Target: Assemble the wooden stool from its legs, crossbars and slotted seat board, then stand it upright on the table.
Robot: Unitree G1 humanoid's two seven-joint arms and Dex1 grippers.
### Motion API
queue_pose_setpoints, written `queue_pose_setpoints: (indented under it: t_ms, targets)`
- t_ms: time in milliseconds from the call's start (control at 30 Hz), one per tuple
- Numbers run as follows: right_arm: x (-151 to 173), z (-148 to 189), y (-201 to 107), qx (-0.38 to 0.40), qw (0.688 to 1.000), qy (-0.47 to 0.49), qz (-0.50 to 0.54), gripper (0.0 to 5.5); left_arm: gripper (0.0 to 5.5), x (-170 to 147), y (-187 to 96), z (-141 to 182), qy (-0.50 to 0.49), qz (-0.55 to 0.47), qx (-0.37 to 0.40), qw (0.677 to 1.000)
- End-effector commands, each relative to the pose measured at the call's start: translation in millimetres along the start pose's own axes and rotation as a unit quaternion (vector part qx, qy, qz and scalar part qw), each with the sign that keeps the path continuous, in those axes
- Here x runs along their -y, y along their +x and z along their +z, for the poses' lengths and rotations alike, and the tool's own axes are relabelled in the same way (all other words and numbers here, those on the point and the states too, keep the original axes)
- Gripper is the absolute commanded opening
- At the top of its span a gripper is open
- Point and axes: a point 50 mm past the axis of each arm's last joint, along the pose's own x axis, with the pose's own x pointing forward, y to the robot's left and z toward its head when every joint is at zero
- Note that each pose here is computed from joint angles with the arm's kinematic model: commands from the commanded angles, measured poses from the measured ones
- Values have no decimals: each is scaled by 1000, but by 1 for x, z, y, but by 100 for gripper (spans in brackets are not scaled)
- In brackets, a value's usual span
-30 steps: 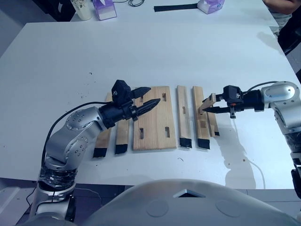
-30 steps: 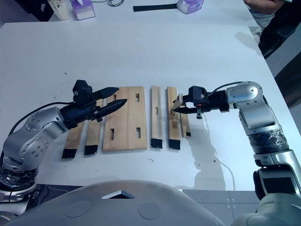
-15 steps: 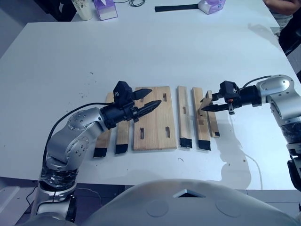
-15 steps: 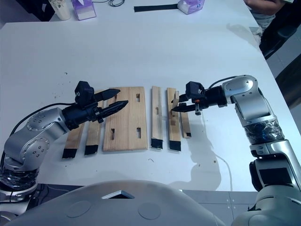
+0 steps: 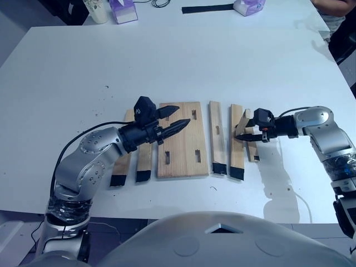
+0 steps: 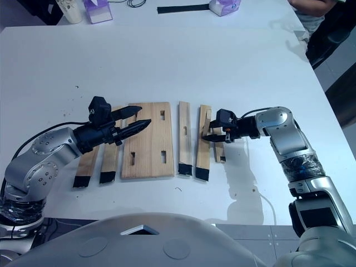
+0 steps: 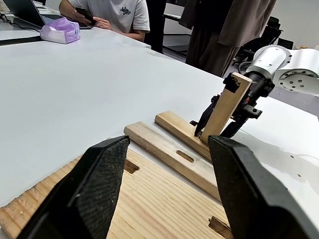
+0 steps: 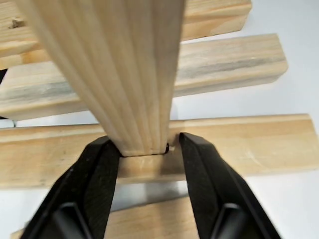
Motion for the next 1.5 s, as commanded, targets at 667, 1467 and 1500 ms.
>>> queue_pose_setpoints:
  t_ms: [667,1467,1500]
  targets:
    - [2,100,-74,138,987,-61,-47,213,292,-4,-5,-1,12,21,4,1000]
    - [11,136,-32,243,965,-72,-63,213,292,-10,1,5,17,6,1,1000]
    - [10,127,-26,231,969,-63,-57,213,292,-10,1,5,17,7,2,1000]
